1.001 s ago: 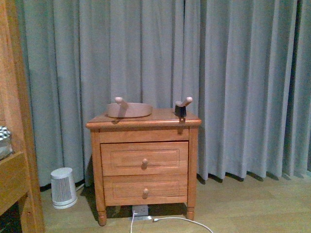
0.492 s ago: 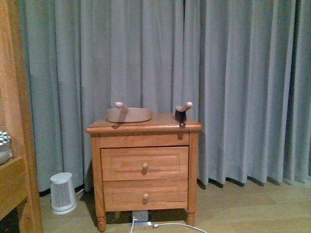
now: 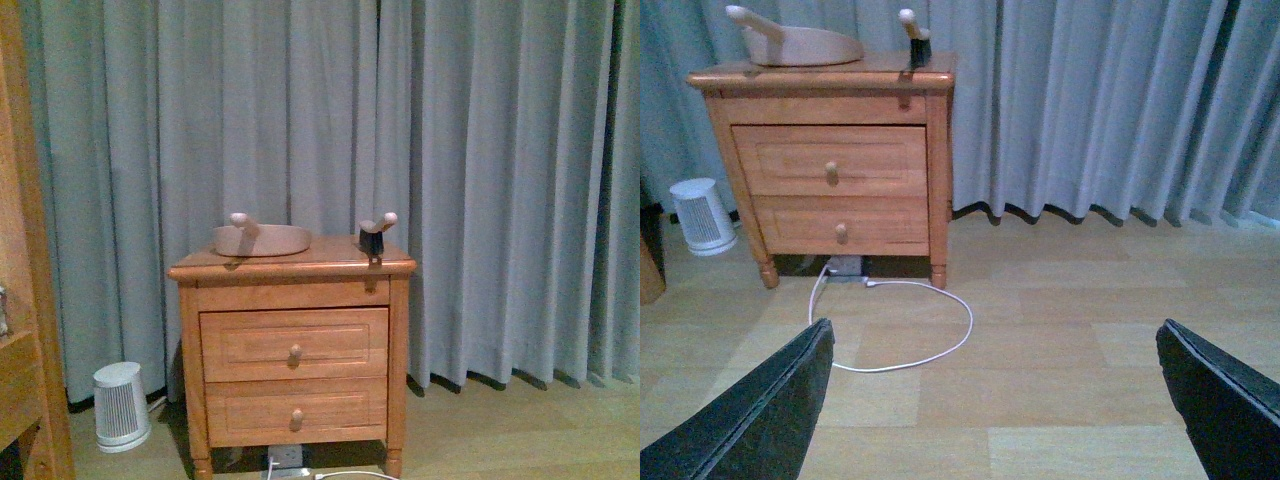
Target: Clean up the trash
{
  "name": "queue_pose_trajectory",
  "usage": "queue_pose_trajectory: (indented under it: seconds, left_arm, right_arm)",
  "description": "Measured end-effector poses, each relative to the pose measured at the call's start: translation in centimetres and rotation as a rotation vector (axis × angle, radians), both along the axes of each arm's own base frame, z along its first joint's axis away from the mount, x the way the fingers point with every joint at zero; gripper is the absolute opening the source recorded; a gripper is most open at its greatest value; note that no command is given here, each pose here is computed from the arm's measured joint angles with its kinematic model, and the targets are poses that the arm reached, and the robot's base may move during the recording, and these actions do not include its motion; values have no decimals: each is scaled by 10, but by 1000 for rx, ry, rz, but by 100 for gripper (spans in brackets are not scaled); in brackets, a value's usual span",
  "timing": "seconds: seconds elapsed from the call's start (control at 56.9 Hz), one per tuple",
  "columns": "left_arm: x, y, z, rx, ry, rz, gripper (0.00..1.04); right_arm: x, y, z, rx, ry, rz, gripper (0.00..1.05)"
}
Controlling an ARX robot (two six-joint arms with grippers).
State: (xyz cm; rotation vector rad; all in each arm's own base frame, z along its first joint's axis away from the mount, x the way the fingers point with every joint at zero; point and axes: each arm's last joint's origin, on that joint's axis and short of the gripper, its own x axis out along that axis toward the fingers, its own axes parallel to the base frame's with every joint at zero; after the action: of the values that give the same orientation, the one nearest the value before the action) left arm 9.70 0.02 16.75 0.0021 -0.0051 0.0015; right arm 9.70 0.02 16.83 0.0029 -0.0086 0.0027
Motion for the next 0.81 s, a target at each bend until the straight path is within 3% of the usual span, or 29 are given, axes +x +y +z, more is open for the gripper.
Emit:
queue_pose_trajectory:
  seconds: [0.808]
  left_arm:
    - [0,0,0,0,0,0,97]
  right_arm:
    - [0,0,0,0,0,0,97]
